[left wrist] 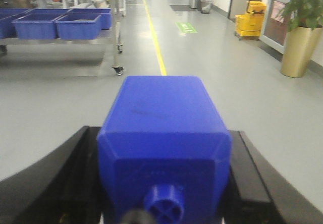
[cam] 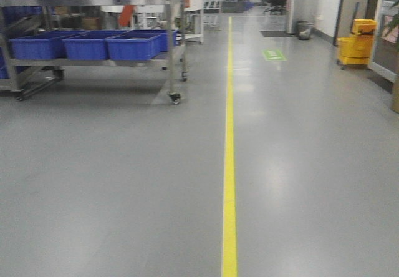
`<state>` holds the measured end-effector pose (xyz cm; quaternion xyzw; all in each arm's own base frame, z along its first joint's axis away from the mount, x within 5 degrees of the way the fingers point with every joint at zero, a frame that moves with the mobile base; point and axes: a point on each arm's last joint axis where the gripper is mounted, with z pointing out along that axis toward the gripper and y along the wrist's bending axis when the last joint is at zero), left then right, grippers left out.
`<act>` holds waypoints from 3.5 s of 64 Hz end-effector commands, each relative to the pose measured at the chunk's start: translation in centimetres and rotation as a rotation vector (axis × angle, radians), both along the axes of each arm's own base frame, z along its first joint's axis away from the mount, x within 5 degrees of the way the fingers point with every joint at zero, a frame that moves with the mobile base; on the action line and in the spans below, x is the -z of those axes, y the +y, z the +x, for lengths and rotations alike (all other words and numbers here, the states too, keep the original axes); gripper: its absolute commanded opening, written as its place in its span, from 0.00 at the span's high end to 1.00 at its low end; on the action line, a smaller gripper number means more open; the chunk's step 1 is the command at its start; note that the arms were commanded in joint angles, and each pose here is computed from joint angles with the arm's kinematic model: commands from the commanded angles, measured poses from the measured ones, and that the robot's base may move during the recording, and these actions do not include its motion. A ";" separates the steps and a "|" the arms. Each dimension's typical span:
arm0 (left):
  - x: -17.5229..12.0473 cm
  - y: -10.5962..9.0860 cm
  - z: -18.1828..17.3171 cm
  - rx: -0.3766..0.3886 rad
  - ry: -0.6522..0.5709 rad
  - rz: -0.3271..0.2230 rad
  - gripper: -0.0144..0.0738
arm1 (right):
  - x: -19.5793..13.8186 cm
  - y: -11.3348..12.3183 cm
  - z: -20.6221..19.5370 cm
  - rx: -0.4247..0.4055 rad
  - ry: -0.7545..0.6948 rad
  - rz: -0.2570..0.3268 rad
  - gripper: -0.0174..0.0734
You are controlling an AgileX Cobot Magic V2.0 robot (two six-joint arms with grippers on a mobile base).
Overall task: Pick and sort blue part to right shelf
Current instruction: 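Drive the base away from the table along the aisle, then drive the base up to the shelf of blue bins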
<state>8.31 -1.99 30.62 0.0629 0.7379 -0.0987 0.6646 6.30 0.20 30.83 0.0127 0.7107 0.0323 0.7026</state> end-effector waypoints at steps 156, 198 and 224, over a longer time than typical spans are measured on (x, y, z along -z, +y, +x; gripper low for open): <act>-1.8 0.1 0.0 -0.016 -0.112 -0.029 0.44 | -1.7 -0.1 -0.1 0.009 -0.114 -0.011 0.33; -1.8 0.1 0.0 -0.016 -0.112 -0.029 0.44 | -1.7 -0.1 -0.1 0.009 -0.114 -0.011 0.33; -1.8 0.1 0.0 -0.016 -0.112 -0.029 0.44 | -1.7 -0.1 -0.1 0.009 -0.113 -0.011 0.33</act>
